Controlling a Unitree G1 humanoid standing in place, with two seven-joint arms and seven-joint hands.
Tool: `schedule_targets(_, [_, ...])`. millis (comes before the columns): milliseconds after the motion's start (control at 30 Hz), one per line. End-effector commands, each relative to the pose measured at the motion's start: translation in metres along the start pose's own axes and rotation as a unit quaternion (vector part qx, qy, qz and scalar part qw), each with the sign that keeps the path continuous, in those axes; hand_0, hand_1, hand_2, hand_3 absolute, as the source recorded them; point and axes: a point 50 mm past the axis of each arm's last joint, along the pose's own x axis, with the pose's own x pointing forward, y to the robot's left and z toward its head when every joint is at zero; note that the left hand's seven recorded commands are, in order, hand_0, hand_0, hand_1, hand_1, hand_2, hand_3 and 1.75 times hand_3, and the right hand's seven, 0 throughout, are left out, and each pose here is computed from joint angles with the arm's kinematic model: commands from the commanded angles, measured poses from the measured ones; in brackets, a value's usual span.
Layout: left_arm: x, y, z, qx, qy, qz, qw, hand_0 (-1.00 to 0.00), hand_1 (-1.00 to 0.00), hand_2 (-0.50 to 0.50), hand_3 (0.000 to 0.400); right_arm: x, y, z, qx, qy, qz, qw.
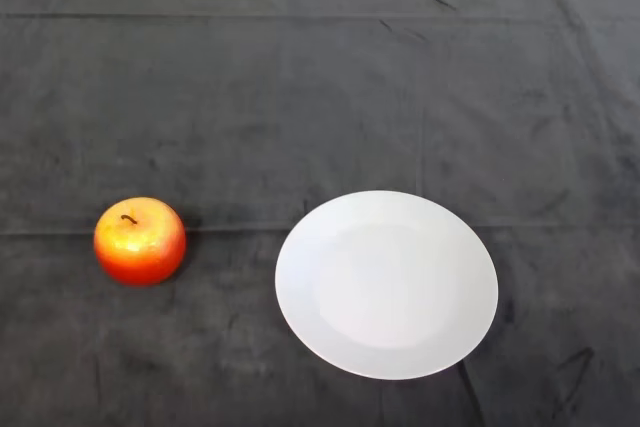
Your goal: Move the apple to the plate
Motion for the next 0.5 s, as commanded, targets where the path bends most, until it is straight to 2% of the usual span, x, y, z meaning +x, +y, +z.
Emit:
schedule_targets(33, [0.0,-0.01,-0.004,0.006,0.001,-0.004,1.0,0.0,0.0,0.0,0.0,-0.0011,0.0076,0.0103,-0.0003,-0.018,0.0162,0.9997])
schedule_targets(300, [-0.009,-0.04,-0.02,0.009,0.015,-0.055,0.998,0.0,0.0,0.0,0.0,-0.0011,0.0076,0.0103,-0.0004,-0.018,0.0162,0.9997])
schedule_targets(500, [-0.024,-0.07,-0.038,0.01,0.048,-0.134,0.99,0.0,0.0,0.0,0.0,-0.0011,0.0075,0.0102,-0.0006,-0.018,0.0161,0.9997])
